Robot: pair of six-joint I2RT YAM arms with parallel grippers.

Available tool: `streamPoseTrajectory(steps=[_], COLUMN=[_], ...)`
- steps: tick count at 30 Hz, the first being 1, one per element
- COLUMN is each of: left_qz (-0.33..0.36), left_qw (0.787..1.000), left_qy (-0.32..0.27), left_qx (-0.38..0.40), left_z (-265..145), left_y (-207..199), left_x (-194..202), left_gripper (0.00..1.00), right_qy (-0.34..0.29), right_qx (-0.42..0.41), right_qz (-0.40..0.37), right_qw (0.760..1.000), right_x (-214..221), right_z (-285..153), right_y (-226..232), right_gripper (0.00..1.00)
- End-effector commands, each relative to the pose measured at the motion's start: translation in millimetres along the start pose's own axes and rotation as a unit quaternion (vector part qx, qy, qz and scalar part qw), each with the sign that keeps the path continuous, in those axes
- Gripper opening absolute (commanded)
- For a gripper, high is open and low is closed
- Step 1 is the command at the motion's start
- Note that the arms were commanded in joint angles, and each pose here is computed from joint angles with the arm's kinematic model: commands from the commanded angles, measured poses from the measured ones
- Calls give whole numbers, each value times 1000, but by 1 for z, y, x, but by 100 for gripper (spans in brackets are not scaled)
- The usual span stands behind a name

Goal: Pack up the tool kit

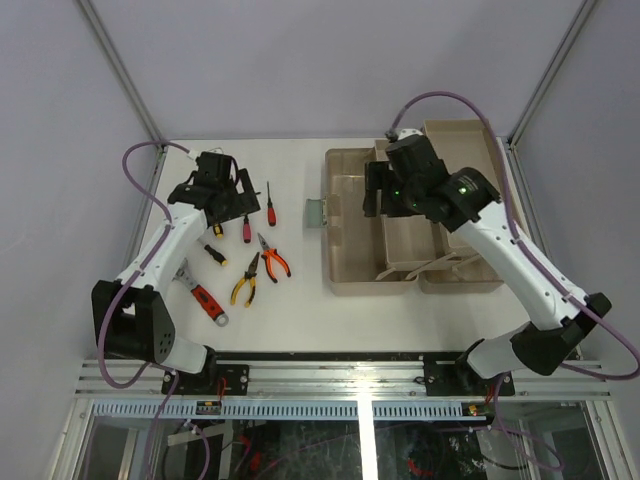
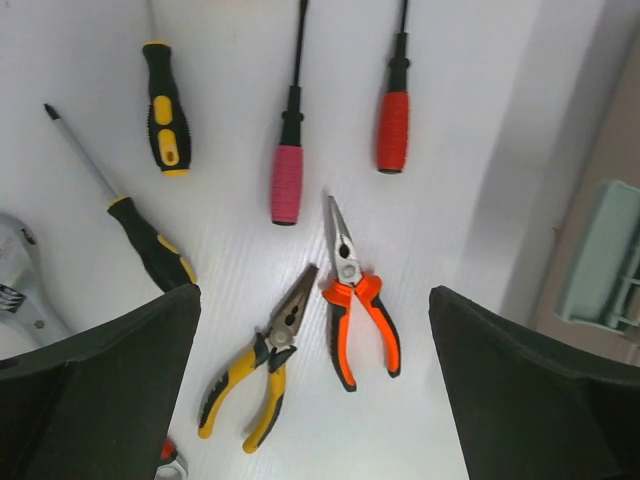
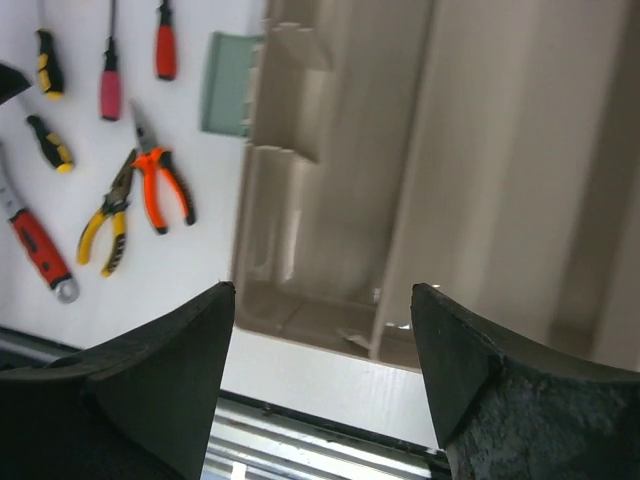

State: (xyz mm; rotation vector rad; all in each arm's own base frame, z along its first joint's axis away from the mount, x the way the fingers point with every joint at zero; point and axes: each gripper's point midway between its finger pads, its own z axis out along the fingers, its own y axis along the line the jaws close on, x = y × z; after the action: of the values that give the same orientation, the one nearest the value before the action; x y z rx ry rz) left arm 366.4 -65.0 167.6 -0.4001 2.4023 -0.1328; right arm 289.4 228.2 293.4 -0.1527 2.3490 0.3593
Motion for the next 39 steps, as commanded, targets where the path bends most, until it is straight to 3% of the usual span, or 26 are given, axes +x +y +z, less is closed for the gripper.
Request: streamPoseTrajectory(steps=[1, 5, 11, 21, 24, 29, 34, 39], left_qz=[8, 4, 3, 7, 9, 14, 19, 23], left_qw=[1000, 999, 999, 999, 999, 999, 999, 999], left_qy=[23, 32, 32, 35, 33, 32, 33, 34], left_qx=[-17, -13, -11, 5, 7, 6, -4, -3], left_z=[-1, -2, -3, -8, -9, -10, -10, -9], left_y=[11, 11, 11, 7, 6, 8, 12, 11], left_x=[1, 8, 8, 10, 9, 10, 12, 10], left_gripper=[96, 95, 95, 95, 95, 95, 95, 95], right_qy=[-24, 11, 12, 59, 83, 102, 109, 105], right_qx=[47, 100, 145, 114, 109, 102, 94, 86], right_qz=[-16, -13, 5, -1, 2, 10, 27, 37], right_qw=[998, 995, 989, 992, 991, 990, 989, 990], right_x=[-9, -3, -24, -30, -16, 0, 18, 30], right_z=[-29, -20, -8, 36, 49, 58, 55, 52], right_y=[-50, -103, -171, -184, -186, -185, -181, -171], right_gripper=[79, 81, 79, 75, 66, 35, 12, 6])
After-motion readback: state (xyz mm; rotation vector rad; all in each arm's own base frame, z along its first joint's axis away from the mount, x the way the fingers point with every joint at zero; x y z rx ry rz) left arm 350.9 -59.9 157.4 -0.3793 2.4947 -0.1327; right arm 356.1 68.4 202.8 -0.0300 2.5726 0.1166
